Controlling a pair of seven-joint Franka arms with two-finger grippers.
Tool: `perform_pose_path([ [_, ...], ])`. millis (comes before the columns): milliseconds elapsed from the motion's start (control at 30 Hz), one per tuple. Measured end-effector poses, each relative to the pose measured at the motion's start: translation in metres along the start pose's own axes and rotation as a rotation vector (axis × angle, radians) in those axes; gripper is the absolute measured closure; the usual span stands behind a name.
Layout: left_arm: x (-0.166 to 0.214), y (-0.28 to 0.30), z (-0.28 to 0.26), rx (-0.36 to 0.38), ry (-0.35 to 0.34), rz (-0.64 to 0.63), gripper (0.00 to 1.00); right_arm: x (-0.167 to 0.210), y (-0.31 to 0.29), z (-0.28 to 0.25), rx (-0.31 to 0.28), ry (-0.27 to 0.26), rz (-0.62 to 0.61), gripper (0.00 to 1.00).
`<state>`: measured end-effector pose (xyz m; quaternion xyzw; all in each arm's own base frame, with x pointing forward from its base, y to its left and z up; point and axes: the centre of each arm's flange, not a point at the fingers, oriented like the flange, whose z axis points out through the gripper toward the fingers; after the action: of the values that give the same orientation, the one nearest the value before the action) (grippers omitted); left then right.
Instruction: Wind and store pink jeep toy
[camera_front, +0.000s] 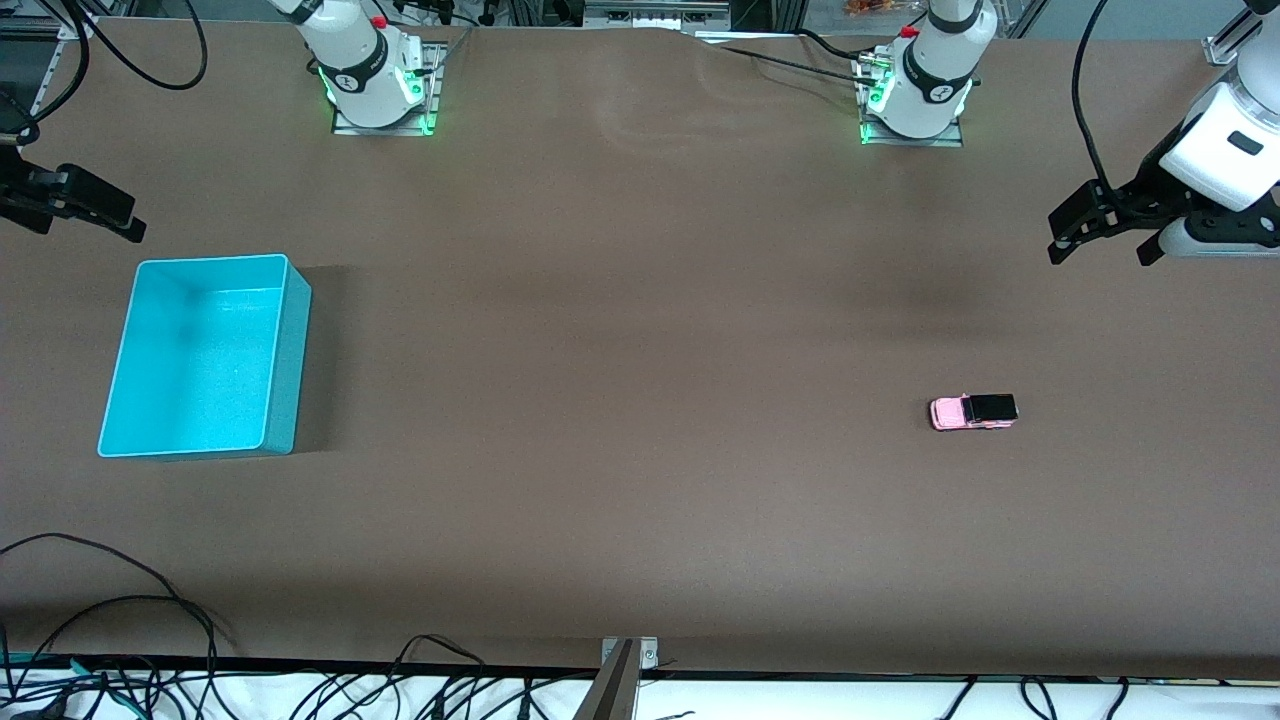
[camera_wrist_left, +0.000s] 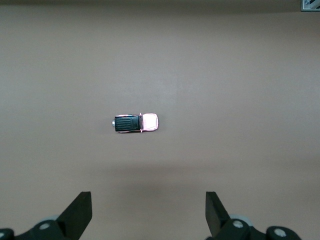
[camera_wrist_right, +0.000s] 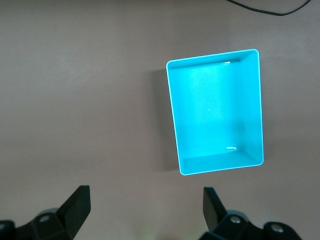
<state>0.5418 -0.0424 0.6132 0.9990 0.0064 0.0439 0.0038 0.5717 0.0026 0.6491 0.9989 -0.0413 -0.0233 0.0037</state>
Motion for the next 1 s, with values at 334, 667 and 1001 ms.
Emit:
perform_pose_path([
  [334,0.0004,0.0000,0.0009,0.000,-0.002,0.000,0.00,0.0045,-0.0003,0.0075,-0.001,-0.013,0.000,0.00],
  [667,0.0007,-0.0001,0.0018,0.000,-0.003,0.000,0.00,0.0046,-0.0006,0.0076,-0.001,-0.013,-0.001,0.00],
  [1001,0.0009,0.0000,0.0020,0.000,-0.004,0.000,0.00,0.0045,-0.0010,0.0077,-0.001,-0.014,-0.001,0.00],
])
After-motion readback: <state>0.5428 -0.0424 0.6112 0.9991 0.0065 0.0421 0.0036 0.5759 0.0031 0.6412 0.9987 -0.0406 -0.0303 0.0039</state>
